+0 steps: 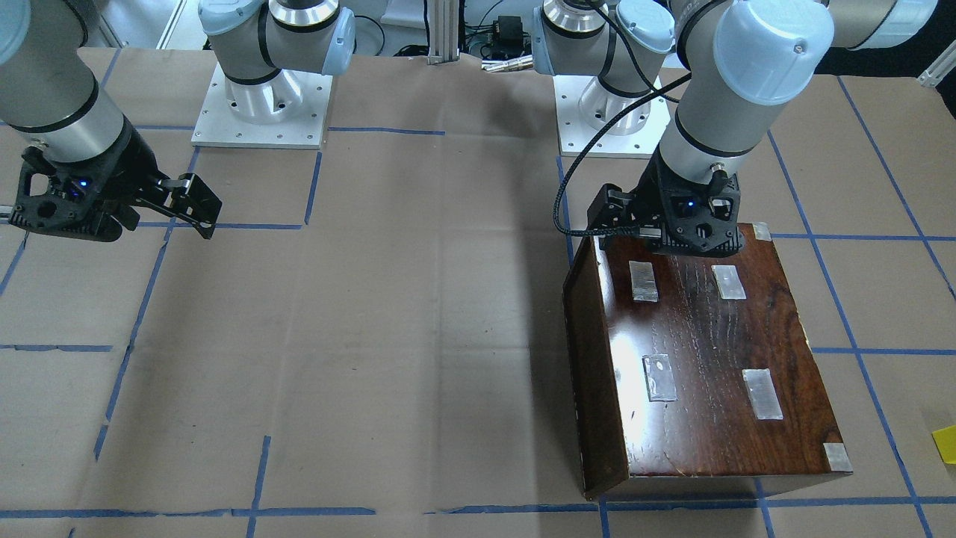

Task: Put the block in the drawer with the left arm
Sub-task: 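Lift the left gripper off the cabinet top and move toward its drawer side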

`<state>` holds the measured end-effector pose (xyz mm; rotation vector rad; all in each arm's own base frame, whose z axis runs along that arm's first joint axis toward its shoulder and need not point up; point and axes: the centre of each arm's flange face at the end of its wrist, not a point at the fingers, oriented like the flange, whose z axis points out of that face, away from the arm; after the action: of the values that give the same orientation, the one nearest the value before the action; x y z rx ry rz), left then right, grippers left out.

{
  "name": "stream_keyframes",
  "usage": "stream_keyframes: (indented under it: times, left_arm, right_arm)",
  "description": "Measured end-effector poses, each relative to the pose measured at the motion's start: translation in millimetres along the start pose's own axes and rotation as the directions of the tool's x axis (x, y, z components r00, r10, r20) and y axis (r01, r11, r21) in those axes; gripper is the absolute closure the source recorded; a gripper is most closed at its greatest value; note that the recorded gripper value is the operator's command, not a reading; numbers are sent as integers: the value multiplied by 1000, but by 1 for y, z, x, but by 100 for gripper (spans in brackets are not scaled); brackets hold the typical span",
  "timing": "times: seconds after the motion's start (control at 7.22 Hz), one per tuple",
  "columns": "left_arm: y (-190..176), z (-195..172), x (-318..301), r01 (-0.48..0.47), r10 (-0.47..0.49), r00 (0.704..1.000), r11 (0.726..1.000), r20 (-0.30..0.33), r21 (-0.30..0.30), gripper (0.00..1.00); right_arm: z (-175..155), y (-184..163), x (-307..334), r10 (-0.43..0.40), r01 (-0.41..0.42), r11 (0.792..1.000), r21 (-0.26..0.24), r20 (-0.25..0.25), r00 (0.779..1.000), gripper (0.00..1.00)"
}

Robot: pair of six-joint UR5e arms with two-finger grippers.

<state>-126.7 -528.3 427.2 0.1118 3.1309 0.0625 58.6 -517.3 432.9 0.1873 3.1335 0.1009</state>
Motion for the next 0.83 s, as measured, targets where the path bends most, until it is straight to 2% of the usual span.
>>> stream_keyframes:
  times: [0.83]
  left_arm:
    - [0, -7, -2, 0, 0, 1000, 1000, 9, 13, 1]
  right_arm:
    - [1, 0, 0, -1, 1, 1000, -2, 0, 1000, 0]
